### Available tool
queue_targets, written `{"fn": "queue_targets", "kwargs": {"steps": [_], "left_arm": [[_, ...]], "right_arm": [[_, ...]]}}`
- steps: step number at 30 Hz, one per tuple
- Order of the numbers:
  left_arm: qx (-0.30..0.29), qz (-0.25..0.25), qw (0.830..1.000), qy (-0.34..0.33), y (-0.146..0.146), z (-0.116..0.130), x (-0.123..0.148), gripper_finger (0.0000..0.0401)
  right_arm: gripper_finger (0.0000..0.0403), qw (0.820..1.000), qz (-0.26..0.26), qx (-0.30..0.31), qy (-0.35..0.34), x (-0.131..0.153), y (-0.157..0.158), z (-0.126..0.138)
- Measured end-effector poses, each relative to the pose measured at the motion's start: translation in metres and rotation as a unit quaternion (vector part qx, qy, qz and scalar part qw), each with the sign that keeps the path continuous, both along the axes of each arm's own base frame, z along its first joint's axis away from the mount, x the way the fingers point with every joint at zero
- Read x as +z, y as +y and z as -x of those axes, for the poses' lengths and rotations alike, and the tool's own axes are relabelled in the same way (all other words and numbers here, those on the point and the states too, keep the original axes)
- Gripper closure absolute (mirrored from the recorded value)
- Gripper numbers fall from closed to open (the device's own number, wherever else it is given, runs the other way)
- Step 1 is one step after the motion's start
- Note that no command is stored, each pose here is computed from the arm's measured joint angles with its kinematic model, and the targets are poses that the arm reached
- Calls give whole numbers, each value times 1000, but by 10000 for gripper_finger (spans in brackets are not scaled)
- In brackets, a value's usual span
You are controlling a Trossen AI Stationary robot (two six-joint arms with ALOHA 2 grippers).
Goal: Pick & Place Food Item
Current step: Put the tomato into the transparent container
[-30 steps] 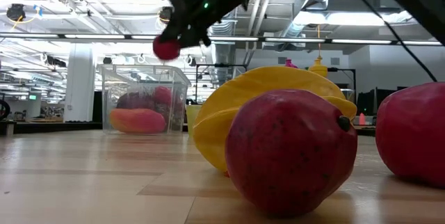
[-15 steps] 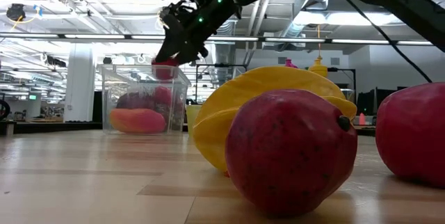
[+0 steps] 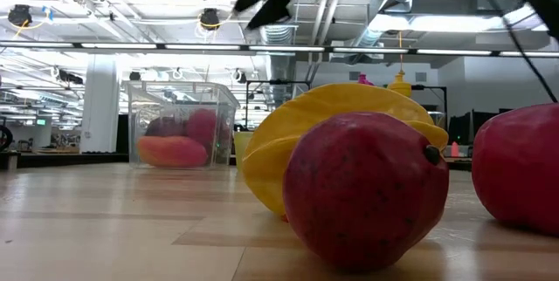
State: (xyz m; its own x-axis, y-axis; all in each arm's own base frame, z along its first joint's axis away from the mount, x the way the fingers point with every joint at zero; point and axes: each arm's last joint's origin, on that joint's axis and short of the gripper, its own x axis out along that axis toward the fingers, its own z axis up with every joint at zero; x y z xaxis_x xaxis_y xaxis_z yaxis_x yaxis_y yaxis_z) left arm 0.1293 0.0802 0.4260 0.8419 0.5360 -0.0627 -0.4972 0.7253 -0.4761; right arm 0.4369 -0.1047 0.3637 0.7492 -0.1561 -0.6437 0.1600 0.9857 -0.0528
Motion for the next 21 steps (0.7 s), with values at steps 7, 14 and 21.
{"fn": "queue_targets", "kwargs": {"steps": [7,14,21], "left_arm": [[-1,-13,1000,0,-3,5,2,43],[-1,-14,1000,0,-3,5,2,43],[5,-10,1000,6,1,0,0,43]], "right_arm": [[45,991,-59,17,123,60,62,109],[45,982,-107,-48,146,57,138,180],[45,973,-170,-52,150,-17,213,192]]}}
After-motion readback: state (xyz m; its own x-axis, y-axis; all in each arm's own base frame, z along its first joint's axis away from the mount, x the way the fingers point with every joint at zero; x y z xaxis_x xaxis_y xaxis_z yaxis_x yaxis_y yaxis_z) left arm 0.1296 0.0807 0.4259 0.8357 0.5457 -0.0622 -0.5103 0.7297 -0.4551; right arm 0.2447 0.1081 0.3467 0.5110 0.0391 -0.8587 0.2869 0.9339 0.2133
